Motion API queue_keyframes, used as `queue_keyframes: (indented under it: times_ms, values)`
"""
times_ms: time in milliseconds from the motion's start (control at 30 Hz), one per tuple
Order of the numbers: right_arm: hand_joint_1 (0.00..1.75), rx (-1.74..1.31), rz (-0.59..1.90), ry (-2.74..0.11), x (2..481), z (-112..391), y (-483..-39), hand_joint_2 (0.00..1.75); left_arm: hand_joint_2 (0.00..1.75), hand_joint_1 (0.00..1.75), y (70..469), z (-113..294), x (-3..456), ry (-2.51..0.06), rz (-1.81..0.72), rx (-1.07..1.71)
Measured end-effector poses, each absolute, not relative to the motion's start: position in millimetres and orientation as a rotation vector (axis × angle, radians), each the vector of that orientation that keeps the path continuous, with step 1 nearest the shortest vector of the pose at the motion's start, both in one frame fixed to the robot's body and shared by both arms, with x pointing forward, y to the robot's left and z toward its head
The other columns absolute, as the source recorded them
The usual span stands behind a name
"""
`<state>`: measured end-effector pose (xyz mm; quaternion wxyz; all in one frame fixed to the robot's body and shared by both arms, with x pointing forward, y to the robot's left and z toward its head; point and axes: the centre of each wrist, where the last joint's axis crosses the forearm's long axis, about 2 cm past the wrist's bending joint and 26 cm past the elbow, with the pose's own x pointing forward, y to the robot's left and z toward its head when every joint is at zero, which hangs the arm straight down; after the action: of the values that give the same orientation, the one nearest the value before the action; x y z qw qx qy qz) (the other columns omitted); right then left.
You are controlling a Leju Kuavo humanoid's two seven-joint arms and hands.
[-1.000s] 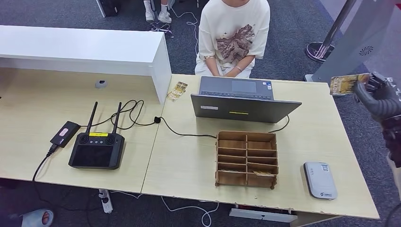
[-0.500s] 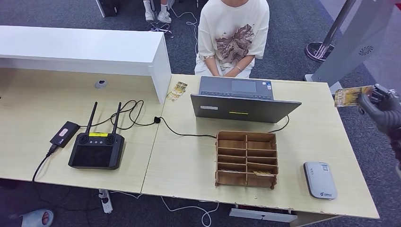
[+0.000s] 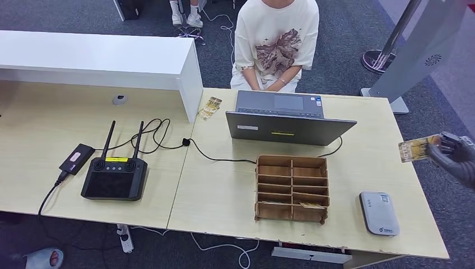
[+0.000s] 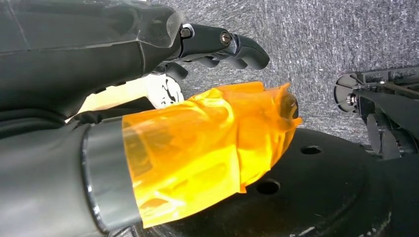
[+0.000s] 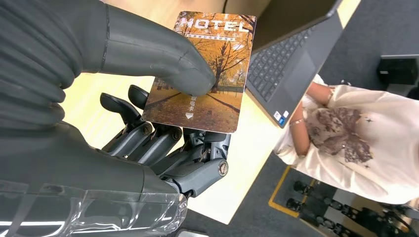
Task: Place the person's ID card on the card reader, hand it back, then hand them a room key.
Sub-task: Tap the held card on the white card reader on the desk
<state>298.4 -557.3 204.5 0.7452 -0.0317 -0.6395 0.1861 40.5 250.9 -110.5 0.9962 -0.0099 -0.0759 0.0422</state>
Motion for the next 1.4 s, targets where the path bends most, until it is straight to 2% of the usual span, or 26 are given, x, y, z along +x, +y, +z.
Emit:
queue_keyframes:
  times_ms: [833,1400]
  values:
    - [1.75,-0.125,0.485,-1.298,291,194,-555,1.75,0.0,0.0,251,-110,41,-0.143,0.082,-0.025]
    - [1.75,-0.146,0.576,-1.139,285,143,-530,1.75,0.0,0.0,253,-110,43,-0.137,0.061,-0.023]
